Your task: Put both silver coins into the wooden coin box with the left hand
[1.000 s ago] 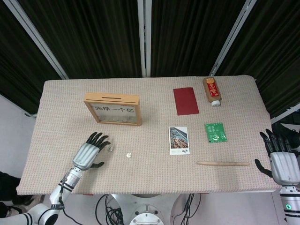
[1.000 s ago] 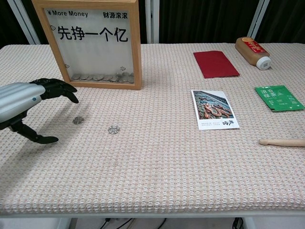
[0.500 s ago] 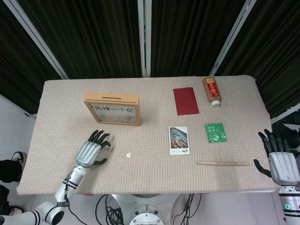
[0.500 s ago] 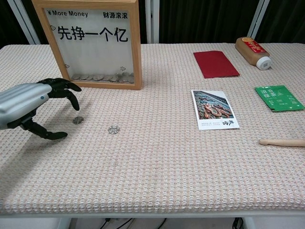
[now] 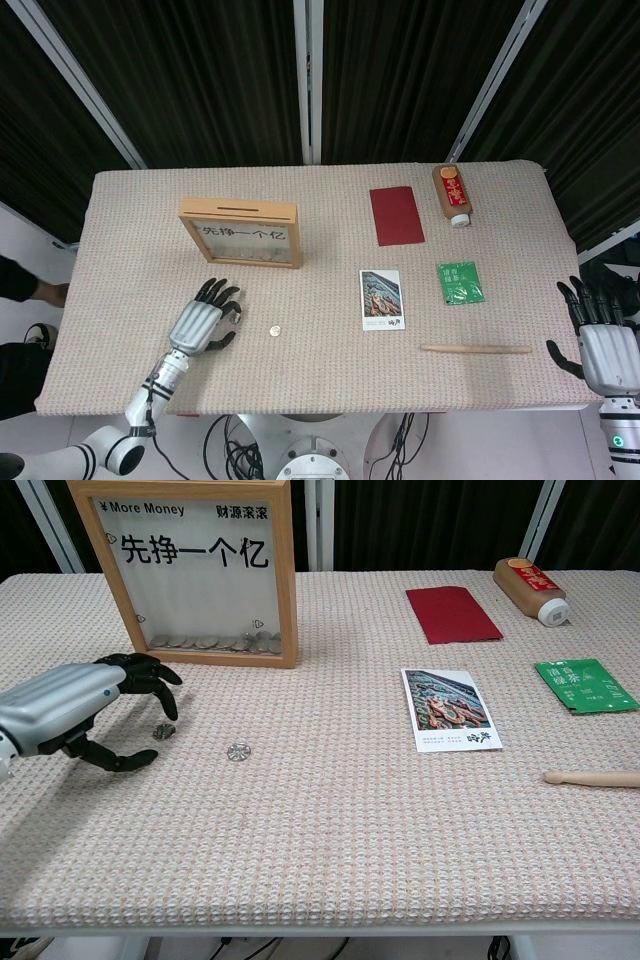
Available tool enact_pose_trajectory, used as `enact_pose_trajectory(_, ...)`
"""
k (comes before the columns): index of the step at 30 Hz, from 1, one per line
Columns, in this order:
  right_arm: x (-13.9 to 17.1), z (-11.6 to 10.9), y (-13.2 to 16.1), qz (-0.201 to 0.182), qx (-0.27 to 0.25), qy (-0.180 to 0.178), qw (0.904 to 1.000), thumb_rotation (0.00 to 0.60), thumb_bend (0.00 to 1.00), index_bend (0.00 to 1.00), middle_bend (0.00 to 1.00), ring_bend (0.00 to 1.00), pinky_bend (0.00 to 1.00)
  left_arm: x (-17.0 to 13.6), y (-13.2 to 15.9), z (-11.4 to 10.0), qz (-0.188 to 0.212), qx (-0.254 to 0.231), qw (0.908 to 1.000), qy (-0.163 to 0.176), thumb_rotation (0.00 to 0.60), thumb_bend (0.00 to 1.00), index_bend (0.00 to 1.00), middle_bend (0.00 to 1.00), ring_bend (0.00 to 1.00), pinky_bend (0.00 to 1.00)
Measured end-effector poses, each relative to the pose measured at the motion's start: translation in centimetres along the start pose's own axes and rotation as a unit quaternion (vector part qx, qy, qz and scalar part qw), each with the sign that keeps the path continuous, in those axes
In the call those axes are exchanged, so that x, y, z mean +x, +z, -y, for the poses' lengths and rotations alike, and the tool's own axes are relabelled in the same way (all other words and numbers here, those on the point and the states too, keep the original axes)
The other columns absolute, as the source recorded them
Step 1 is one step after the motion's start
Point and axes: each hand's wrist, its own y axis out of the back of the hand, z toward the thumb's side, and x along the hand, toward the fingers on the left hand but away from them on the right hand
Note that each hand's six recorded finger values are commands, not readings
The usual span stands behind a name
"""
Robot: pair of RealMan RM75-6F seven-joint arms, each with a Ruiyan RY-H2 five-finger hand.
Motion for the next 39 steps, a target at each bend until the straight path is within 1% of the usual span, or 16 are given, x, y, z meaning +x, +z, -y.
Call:
enact_pose_trajectory(6, -0.04, 0.21, -0.31, 0.005, 0.0, 0.003, 1.0, 0.6, 0.24, 0.0, 0.0, 0.0, 0.0, 0.06, -0.02, -0.01, -0.002, 0.003, 1.0, 0.003, 0.6, 0.26, 0.4, 0.15, 0.0, 0.0)
enact_pose_trajectory(31, -0.08, 0.26, -0.27, 0.001, -0.001, -0.004, 1.0, 0.6, 0.24, 0.0, 0.0, 0.0, 0.0, 0.16, -0.5, 0.41, -0.011, 0.006, 0.9999, -0.007, 0.6, 0.26, 0.41, 0.15, 0.0, 0.0)
enact_pose_trajectory(39, -0.08, 0.41, -0.37, 0.003, -0.002, -0.005, 1.0, 0.6, 0.27, 0.0, 0.0, 0.0, 0.0, 0.22, -0.53, 0.68, -0.01, 0.007, 0.9998, -0.012, 0.6, 0.26, 0.41, 0.15, 0.0, 0.0)
